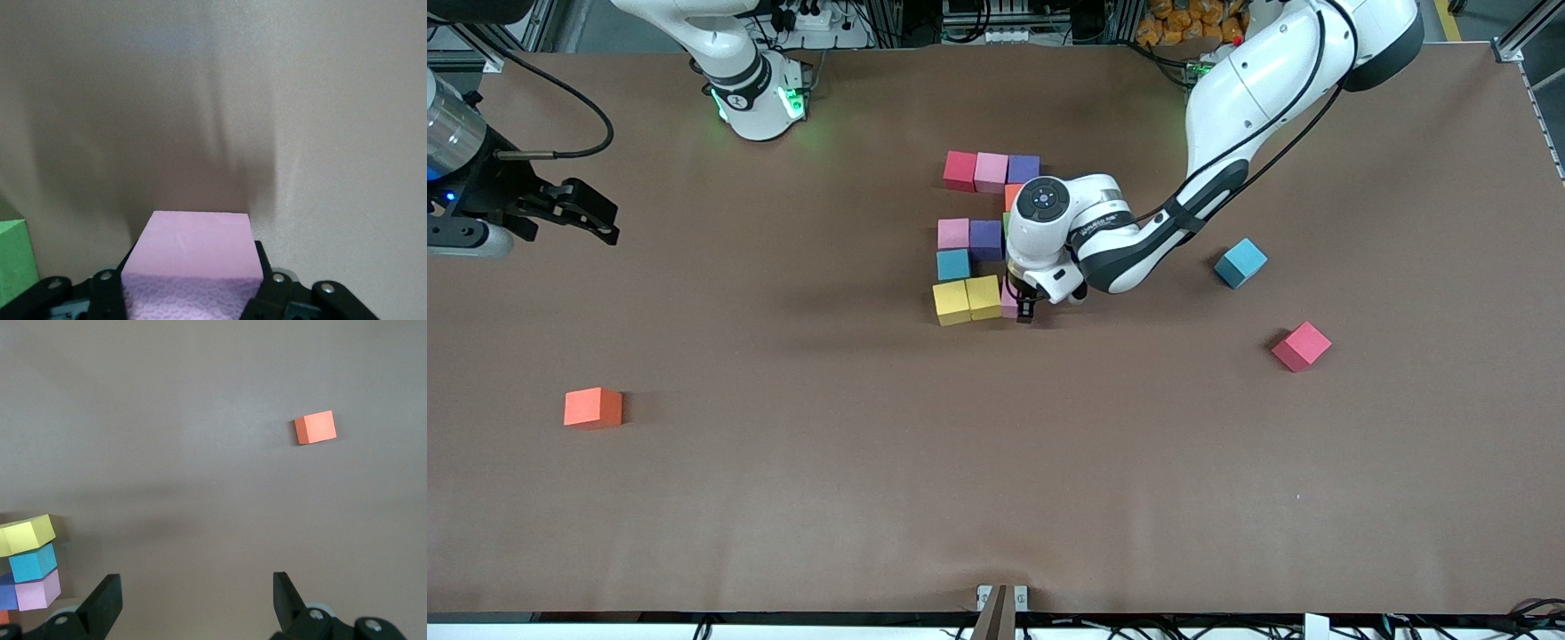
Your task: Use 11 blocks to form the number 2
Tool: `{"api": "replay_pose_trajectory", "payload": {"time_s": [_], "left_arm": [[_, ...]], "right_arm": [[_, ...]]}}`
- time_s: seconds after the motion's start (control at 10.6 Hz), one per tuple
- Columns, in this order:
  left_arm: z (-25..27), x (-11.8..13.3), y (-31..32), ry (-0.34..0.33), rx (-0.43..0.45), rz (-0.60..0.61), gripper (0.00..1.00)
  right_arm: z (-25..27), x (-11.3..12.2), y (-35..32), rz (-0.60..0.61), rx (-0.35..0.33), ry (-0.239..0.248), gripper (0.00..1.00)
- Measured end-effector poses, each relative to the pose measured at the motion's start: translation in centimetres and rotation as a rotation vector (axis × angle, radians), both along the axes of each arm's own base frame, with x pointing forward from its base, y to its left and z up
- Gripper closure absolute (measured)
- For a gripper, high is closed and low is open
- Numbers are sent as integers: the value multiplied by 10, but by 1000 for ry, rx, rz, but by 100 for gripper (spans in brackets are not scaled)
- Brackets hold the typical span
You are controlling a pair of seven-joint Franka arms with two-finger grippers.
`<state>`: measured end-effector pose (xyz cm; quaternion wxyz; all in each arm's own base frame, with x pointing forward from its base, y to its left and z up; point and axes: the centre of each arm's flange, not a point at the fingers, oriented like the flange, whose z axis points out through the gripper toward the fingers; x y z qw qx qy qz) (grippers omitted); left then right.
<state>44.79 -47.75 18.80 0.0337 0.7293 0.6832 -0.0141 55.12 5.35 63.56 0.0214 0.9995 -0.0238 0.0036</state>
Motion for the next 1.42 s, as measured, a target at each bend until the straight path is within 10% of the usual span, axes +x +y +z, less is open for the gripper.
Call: {"api": "replay_pose_trajectory", "payload": {"time_s": [0.47,0.66,0.95,1.42], "left_arm": [[0,0,-1,1,4,1,41],[0,0,-1,1,7,1,35],[-4,-7,-5,10,23,-10,0],[-8,-9,-2,20,54,-12,0]], "right_arm": [[-2,8,8,13,11,-38,0],[-8,11,8,14,11,-28,0],[-10,13,8,15,12,-29,0],[-9,12,23,41,15,-37,0]]}}
